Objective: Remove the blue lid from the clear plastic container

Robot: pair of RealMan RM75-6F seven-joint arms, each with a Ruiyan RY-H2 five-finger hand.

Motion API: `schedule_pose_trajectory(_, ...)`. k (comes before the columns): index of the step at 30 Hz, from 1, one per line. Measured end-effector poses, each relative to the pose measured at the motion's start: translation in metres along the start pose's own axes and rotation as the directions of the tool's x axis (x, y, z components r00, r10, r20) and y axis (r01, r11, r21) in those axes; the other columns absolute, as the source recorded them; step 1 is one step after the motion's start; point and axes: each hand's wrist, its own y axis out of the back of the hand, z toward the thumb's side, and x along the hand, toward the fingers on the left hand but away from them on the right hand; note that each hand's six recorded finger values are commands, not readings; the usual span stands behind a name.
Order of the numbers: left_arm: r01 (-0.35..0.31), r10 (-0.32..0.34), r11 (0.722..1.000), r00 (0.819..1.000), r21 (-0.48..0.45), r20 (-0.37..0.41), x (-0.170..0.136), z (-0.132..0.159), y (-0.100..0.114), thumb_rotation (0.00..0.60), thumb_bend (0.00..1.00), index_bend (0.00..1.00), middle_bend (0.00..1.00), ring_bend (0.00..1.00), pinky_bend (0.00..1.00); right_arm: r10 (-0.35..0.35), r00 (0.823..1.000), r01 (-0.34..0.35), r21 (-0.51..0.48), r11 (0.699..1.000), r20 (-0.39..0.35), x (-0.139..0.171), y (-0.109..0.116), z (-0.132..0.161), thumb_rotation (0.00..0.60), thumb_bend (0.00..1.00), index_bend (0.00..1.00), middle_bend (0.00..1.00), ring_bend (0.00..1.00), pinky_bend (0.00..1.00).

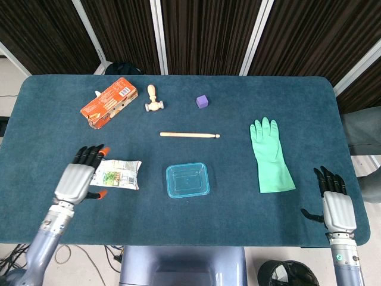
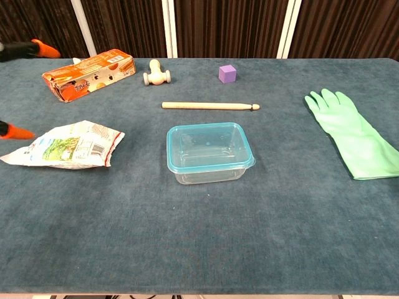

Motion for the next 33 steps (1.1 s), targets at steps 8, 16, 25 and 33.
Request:
schedule_pose_trajectory(8,0.094,-0.091,0.995,0.994,-0.046,0.061,0.027,0.073,-0.029,0.6,0.0,0.0,0.0,0.0,0.0,0.006,1.0,-0.006,-0.005,1.0,0.005,-0.001,-0.001,-0.001,0.6,0.11,0.0,0.0,0.0,0.0)
schedule_pose_trajectory(16,0.132,-0.129,0.991,0.987,-0.033,0.092,0.04,0.134,-0.049,0.6,0.02,0.0,0.0,0.0,0.0,0.006,1.0,-0.006,-0.01,1.0,0.007,-0.001,0.0,0.0,0.6,0.11,0.0,0.0,0.0,0.0)
schedule_pose_trajectory(25,0.142,-0.139,0.989,0.988,-0.03,0.072,0.055,0.171,-0.066,0.6,0.03,0.0,0.0,0.0,0.0,0.011,1.0,-0.011,-0.016,1.0,0.009,-0.001,-0.001,-0.001,0.6,0.11,0.0,0.0,0.0,0.0)
schedule_pose_trajectory(33,0.16,-0.16,0.986,0.987,-0.047,0.007,0.076,0.181,-0.077,0.6,0.03,0.0,0.0,0.0,0.0,0.019,1.0,-0.019,-0.02,1.0,0.007,-0.001,-0.002,0.0,0.6,0.11,0.0,0.0,0.0,0.0)
